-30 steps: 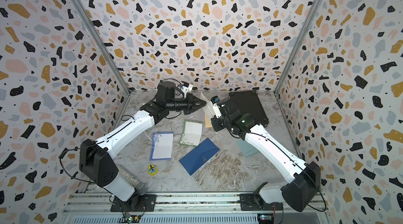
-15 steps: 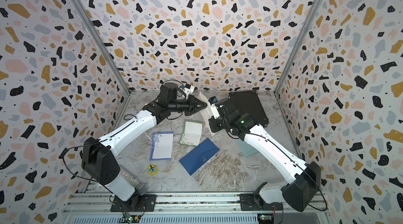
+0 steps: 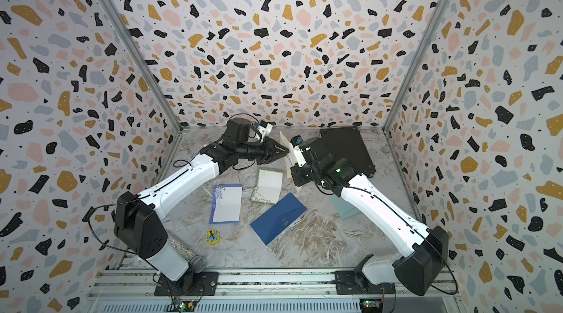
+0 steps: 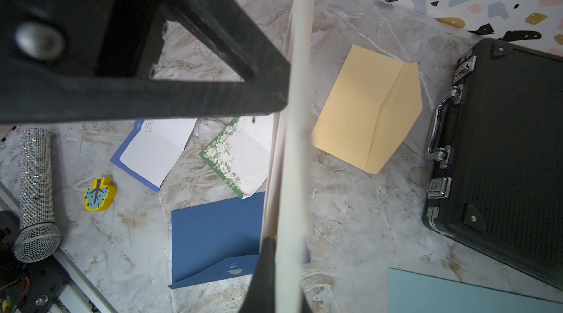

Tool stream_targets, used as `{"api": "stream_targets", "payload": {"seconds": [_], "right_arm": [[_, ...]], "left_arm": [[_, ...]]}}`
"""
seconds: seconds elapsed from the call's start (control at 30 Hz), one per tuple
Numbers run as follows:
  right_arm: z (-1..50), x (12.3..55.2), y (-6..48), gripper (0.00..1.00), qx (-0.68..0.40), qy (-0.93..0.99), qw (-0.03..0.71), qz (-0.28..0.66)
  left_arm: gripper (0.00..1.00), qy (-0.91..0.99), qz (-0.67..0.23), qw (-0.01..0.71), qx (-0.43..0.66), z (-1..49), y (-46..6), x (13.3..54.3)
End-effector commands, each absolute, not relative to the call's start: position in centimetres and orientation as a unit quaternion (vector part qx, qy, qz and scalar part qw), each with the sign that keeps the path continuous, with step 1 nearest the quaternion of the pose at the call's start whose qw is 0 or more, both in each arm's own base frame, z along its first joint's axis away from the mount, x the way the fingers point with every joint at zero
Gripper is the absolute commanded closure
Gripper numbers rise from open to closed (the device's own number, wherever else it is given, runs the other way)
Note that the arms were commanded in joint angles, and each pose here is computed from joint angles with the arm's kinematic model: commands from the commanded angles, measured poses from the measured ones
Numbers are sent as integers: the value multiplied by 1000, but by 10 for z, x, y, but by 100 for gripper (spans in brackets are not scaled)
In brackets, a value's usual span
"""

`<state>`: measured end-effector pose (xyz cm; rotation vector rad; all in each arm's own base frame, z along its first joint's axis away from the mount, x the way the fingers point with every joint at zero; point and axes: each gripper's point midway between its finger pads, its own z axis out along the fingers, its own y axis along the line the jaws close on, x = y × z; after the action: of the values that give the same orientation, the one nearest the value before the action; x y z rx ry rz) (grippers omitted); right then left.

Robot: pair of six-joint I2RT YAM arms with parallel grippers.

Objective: Take the letter paper out of the envelope
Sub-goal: Take out the letter paper from the envelope.

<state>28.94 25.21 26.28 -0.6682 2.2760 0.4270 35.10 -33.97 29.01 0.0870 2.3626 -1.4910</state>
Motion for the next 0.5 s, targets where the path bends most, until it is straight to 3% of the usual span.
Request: {"api": "stream_targets", "payload": {"seconds": [0.0, 0.47], "right_arm": [[290, 292, 252, 100, -264, 868, 392, 156], [289, 289, 261, 100, -315, 855, 405, 79]], "left_arm": [[73, 843, -502, 186, 54, 295, -338, 349], [74, 880, -443, 160, 61, 271, -329, 345]]}}
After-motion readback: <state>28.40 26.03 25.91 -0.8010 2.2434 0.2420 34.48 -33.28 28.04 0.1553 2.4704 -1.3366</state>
